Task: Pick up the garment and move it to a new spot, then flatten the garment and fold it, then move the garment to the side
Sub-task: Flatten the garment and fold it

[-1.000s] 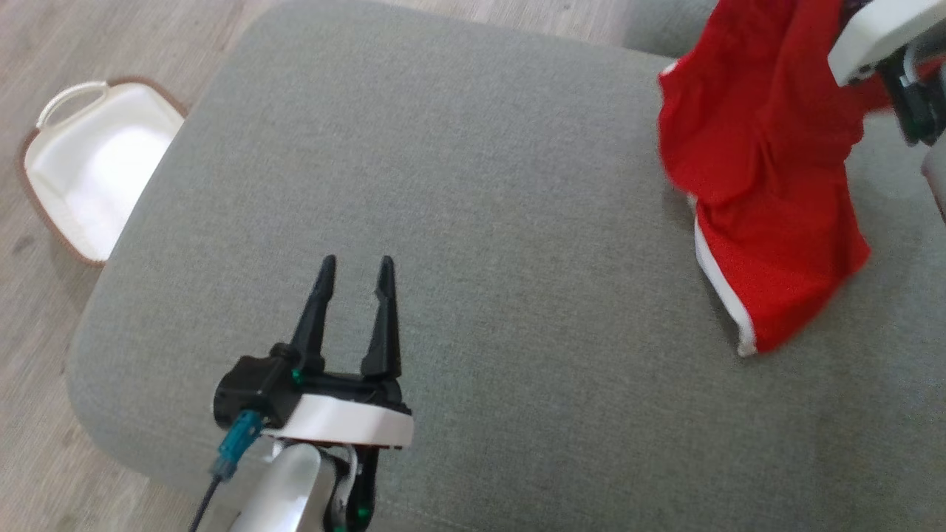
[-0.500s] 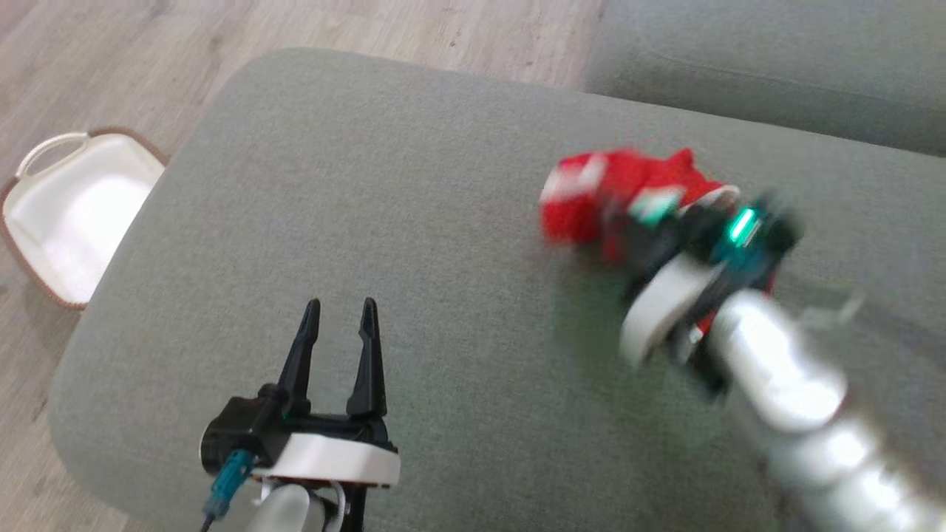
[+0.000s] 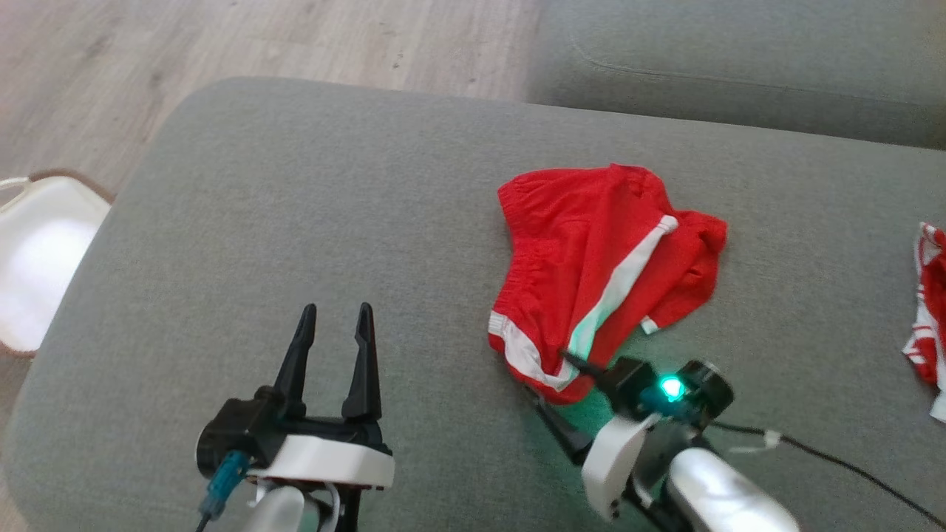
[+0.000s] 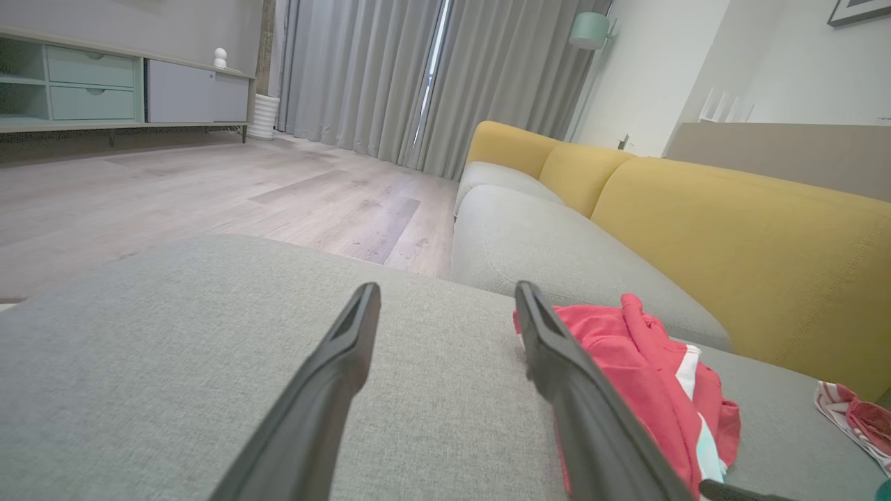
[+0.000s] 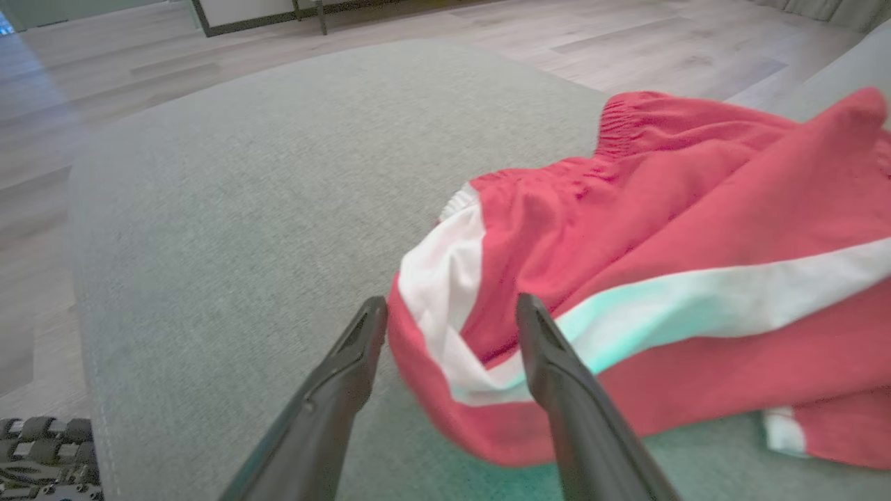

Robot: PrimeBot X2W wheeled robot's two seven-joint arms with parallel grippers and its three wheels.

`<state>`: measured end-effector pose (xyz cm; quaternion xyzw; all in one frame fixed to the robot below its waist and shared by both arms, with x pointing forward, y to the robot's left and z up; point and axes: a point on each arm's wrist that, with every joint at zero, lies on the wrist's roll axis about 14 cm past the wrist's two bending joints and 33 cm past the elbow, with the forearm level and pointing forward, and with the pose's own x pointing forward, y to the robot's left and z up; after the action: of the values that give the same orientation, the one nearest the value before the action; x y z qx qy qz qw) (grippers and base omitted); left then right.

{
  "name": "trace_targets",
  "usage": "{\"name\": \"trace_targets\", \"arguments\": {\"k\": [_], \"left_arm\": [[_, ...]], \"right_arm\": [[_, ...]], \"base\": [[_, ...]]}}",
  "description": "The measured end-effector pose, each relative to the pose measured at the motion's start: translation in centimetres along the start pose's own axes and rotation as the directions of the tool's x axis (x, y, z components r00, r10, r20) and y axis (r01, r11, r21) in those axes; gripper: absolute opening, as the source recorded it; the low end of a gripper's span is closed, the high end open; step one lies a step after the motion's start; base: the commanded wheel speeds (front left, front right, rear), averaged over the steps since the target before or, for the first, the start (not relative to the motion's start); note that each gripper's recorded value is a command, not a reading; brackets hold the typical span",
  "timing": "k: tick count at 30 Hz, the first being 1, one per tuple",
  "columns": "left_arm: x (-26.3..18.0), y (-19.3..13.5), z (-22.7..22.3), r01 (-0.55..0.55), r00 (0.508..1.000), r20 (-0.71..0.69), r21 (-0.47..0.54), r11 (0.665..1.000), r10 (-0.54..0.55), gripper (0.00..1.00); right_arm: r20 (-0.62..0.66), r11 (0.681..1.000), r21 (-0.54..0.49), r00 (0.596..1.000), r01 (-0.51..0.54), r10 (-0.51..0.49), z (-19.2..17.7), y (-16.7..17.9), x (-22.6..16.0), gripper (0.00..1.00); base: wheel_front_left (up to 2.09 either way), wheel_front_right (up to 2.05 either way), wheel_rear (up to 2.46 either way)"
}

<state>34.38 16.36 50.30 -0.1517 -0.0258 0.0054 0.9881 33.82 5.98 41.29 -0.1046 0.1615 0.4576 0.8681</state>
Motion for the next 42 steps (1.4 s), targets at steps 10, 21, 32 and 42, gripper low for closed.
{"name": "trace_targets", "arguments": {"k": [10,21,32,42], "left_arm": [[1.1,-1.5,-0.1,0.058,0.998,-0.002,0.006,0.998,-0.058,1.0],[2.3,-2.8,-0.4,0.103,0.995,-0.007,-0.015,0.995,-0.103,1.0],[2.9,-3.0,-1.5,0.107,0.993,-0.039,-0.018,0.994,-0.108,1.0],[3.7,-3.0,-2.3,0.11,0.992,-0.063,-0.012,0.994,-0.11,1.0]], "right_arm": [[0.185,0.941,0.125,0.924,0.316,-0.335,4.3,-10.8,-5.1,1.0],[0.273,0.749,0.319,0.701,0.58,-0.659,2.7,-15.7,-12.8,1.0],[0.259,0.71,0.348,0.665,0.612,-0.701,1.6,-16.3,-13.9,1.0],[0.256,0.828,0.25,0.791,0.502,-0.556,3.8,-16.0,-7.4,1.0]], "base": [[0.0,0.0,0.0],[0.0,0.0,0.0],[0.0,0.0,0.0],[0.0,0.0,0.0]]}}
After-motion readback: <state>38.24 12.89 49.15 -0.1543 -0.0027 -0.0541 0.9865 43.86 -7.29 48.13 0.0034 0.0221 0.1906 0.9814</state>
